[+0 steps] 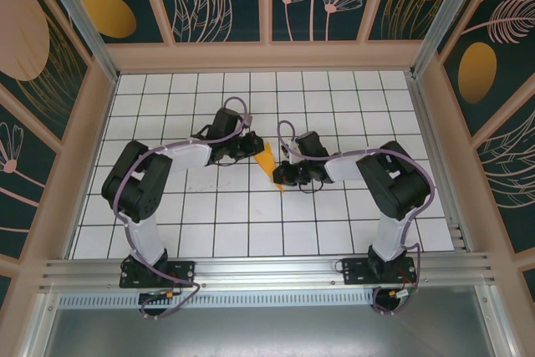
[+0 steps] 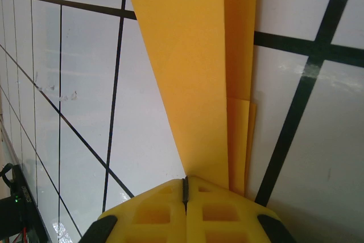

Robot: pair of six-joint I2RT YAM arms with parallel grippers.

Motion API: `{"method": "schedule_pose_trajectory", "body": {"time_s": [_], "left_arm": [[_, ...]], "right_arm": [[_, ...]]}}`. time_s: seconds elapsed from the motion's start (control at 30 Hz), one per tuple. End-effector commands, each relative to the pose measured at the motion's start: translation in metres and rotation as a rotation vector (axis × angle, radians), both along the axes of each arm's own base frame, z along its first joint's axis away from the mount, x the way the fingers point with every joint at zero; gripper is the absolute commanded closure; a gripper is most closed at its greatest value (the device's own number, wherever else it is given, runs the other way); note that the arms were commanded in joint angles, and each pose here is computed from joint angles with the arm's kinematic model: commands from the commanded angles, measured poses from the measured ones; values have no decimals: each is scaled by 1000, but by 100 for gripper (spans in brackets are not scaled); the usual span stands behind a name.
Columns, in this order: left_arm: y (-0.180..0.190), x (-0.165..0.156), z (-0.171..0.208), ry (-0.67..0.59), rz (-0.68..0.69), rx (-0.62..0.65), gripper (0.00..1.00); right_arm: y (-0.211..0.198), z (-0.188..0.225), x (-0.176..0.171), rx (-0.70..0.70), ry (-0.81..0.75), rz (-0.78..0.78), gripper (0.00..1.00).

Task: Fold a paper plane with a square sheet of paper (pick it up from the middle)
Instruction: Fold the wing for the fifth time at the center of the table.

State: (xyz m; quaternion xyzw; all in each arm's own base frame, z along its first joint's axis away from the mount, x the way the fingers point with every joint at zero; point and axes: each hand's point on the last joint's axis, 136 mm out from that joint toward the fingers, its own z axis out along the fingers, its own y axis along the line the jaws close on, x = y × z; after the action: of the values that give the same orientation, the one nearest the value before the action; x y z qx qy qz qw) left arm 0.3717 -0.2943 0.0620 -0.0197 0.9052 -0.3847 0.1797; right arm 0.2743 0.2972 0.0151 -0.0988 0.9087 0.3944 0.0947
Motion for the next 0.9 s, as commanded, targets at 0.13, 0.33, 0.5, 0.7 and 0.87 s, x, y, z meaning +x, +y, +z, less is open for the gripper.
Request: {"method": "schedule_pose_trajectory", "body": {"time_s": [0.13,0.33,0.5,0.7,0.87], "left_arm": [[8,-1,-43,73,41,103,91],[26,-4,-74,129,86,225,94],[50,-9,-98,191,140,370,95],[66,-20,-117,251,166,452,95],[65,-20,-118,256,168,451,95]], "right_arm": [[-46,-55,-48,-232,233,-29,99],[-46,-56,-50,-229,231,-21,99],[-51,-53,-60,-216,222,-7,99],[-61,-48,-83,-197,223,18,99],[-71,-49,-100,-219,257,35,99]]}}
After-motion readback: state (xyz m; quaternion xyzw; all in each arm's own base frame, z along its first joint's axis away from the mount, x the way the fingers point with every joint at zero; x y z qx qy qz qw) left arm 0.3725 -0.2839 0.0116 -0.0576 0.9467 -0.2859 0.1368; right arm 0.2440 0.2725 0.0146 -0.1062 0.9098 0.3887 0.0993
